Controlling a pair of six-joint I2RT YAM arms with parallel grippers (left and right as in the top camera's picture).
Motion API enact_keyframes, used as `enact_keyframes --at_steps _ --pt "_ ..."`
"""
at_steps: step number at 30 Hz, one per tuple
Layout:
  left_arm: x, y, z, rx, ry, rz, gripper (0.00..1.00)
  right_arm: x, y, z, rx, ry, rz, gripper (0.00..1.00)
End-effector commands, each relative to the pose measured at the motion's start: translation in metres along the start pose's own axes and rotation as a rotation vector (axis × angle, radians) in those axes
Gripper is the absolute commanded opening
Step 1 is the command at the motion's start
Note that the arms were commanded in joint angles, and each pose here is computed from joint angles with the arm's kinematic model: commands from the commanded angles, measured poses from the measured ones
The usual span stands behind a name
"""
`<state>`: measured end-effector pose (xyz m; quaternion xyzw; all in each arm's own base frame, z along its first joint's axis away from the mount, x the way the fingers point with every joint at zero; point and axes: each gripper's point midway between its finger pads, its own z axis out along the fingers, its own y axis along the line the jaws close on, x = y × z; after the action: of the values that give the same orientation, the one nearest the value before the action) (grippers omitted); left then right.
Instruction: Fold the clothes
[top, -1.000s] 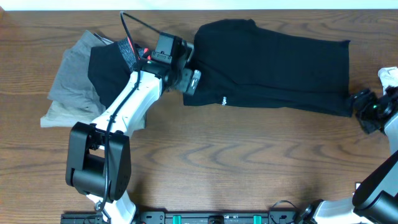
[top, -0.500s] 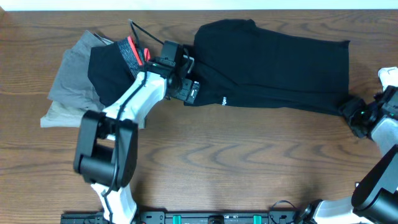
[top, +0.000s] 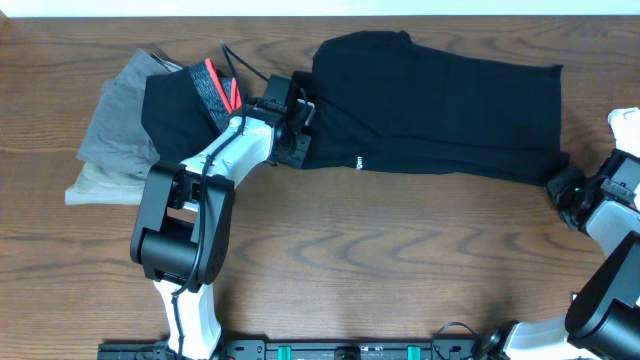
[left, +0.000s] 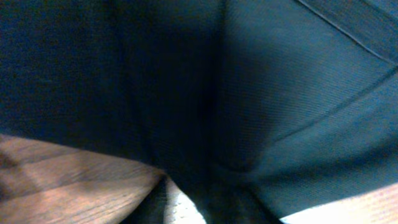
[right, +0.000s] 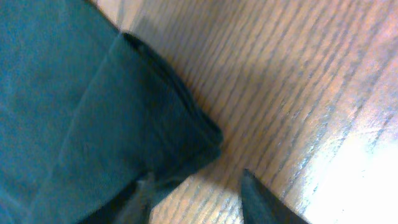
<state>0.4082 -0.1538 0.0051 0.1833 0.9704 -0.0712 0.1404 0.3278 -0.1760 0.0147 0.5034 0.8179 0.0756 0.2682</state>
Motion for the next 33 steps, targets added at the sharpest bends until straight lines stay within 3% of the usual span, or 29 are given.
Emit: enact_keyframes --at_steps 1,14,16,17,20,25,33 --pt "0.010 -0.006 0.006 0.040 0.039 0.005 0.06 0.002 -0.009 0.004 0.046 -0.008 0.020 0.33" --pt "0.048 -0.010 0.002 0.052 0.195 -0.013 0.06 0.013 -0.021 0.037 0.071 0.023 0.047 0.23" --pt "0.048 -0.010 0.002 0.052 0.196 -0.013 0.06 0.015 -0.017 0.042 0.042 0.034 0.047 0.15" --pt "0.049 -0.010 0.001 0.052 0.198 -0.014 0.06 0.015 -0.015 0.044 0.029 0.038 0.047 0.03" --pt "0.052 -0.010 0.001 0.052 0.209 -0.015 0.06 0.015 -0.010 0.041 -0.005 0.048 0.043 0.01" --pt "0.066 -0.010 -0.003 0.053 0.270 -0.022 0.06 -0.019 -0.011 0.004 -0.019 -0.041 0.033 0.02" --pt "0.103 -0.016 -0.018 0.053 0.436 -0.149 0.06 -0.065 -0.049 -0.081 0.154 -0.256 0.071 0.01"
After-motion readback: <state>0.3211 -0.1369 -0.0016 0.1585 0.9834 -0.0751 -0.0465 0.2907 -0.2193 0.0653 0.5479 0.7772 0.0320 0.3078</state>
